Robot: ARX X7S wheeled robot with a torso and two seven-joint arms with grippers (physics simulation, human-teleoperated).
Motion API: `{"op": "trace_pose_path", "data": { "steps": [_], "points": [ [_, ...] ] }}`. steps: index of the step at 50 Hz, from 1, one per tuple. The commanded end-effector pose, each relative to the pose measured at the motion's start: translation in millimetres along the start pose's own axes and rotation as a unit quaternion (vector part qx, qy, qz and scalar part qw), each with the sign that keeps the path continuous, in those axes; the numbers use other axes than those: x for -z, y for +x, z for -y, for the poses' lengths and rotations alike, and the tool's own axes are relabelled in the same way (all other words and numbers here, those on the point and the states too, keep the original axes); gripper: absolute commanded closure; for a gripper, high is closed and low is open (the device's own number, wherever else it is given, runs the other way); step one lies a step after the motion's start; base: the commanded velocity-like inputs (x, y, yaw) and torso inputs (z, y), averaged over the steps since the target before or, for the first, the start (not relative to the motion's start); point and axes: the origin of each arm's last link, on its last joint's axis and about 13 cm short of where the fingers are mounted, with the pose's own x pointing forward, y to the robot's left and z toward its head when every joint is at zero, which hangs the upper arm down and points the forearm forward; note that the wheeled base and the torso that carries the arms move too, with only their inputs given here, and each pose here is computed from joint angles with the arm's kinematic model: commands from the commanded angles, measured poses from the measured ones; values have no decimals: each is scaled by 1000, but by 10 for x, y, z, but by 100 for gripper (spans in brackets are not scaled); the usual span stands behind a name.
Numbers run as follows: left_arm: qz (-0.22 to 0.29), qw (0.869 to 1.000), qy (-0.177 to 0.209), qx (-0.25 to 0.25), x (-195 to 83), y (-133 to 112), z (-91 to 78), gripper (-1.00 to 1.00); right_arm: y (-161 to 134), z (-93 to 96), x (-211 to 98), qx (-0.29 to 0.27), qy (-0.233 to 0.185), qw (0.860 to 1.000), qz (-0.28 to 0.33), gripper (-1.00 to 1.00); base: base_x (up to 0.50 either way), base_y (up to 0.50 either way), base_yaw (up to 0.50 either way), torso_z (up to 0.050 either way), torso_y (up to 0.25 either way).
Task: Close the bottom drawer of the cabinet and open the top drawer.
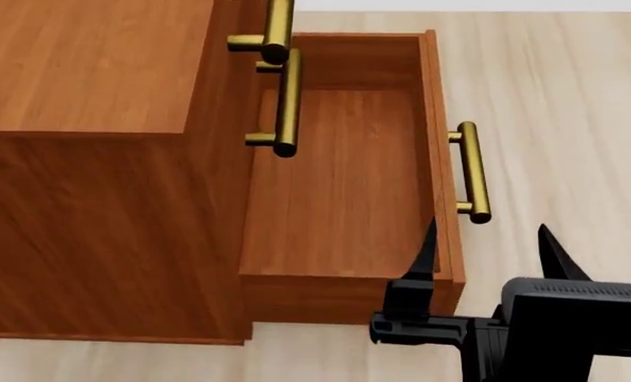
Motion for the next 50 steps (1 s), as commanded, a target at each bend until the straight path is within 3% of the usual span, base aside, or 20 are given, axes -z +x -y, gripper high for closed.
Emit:
{"op": "trace_pose_path", "data": {
  "steps": [1, 16, 28, 50],
  "points": [
    [1, 1000, -1, 0, -4, 8, 1, -100, 11, 0, -10, 0, 0, 1000, 1, -100, 0, 0, 0, 0, 0],
    [-1, 1000, 1, 1, 4, -4, 5, -100, 41, 33, -76, 12, 37, 999, -12, -100, 0, 0, 0, 0, 0],
    [0, 1000, 1, 2, 9, -7, 8, -100, 69, 69, -166, 19, 108, 994, -12, -100, 0, 0, 0, 0, 0],
    [0, 1000, 1, 0, 10, -10, -1, -100, 316, 385, -338, 77, 33, 996, -23, -100, 0, 0, 0, 0, 0]
  ]
}}
